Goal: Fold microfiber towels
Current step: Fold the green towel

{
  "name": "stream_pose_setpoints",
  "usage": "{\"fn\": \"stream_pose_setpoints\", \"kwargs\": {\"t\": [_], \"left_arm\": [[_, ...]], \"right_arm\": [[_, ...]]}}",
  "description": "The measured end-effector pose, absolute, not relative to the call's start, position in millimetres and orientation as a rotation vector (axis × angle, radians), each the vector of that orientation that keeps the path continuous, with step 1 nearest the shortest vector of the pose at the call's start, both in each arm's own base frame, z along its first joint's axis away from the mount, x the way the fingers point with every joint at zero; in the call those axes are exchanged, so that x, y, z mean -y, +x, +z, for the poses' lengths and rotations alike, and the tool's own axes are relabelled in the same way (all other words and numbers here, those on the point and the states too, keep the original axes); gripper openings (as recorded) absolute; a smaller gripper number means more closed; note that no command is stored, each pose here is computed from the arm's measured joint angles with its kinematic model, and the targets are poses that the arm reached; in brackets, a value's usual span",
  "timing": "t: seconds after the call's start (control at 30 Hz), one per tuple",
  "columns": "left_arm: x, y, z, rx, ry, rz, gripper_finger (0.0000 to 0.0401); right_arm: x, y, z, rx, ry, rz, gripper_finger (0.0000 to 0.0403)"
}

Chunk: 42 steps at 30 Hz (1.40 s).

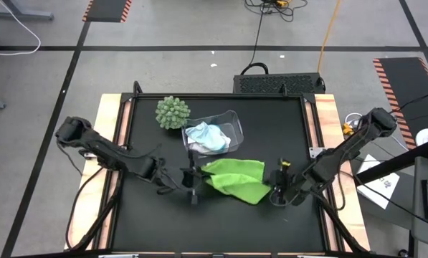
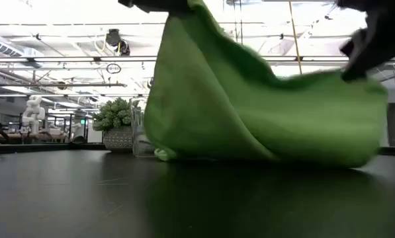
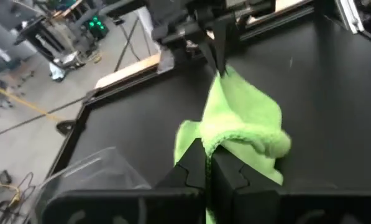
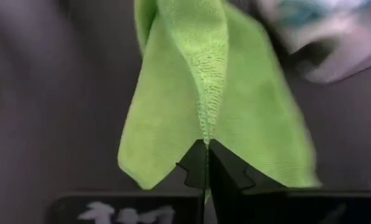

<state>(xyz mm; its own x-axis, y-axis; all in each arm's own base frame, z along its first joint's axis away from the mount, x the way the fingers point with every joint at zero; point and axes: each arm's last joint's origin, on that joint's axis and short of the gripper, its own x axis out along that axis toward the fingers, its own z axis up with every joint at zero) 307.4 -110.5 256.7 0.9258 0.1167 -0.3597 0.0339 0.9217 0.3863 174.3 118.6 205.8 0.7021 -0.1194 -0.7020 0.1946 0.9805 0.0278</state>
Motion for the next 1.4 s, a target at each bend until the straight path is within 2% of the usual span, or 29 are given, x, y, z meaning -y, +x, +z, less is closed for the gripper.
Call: {"fn": "stream_pose_setpoints", "kwargs": {"t": [0.23,0.6,0.9,1.17,1.4], "left_arm": [[95,283,279,-0.435,0.360,0.067,0.0004],[67,276,294,-0.439,0.368,0.142,0.0002],[45,267,347,-0.399,0.377,0.180,0.0004],[35,262,384,-0.380,0.355,0.169,0.0003],[50,265,366,-0.464,0.293,0.046,0.0003]], "right_arm": [[-99,172,267,-0.725,0.030,-0.251,0.0001],[-67,173,354,-0.668,-0.055,-0.322,0.0000],[-50,160,418,-0.569,-0.073,-0.324,0.0000],[-44,151,435,-0.560,-0.058,-0.333,0.0000],[-60,169,415,-0.685,-0.062,-0.312,0.0000]]}}
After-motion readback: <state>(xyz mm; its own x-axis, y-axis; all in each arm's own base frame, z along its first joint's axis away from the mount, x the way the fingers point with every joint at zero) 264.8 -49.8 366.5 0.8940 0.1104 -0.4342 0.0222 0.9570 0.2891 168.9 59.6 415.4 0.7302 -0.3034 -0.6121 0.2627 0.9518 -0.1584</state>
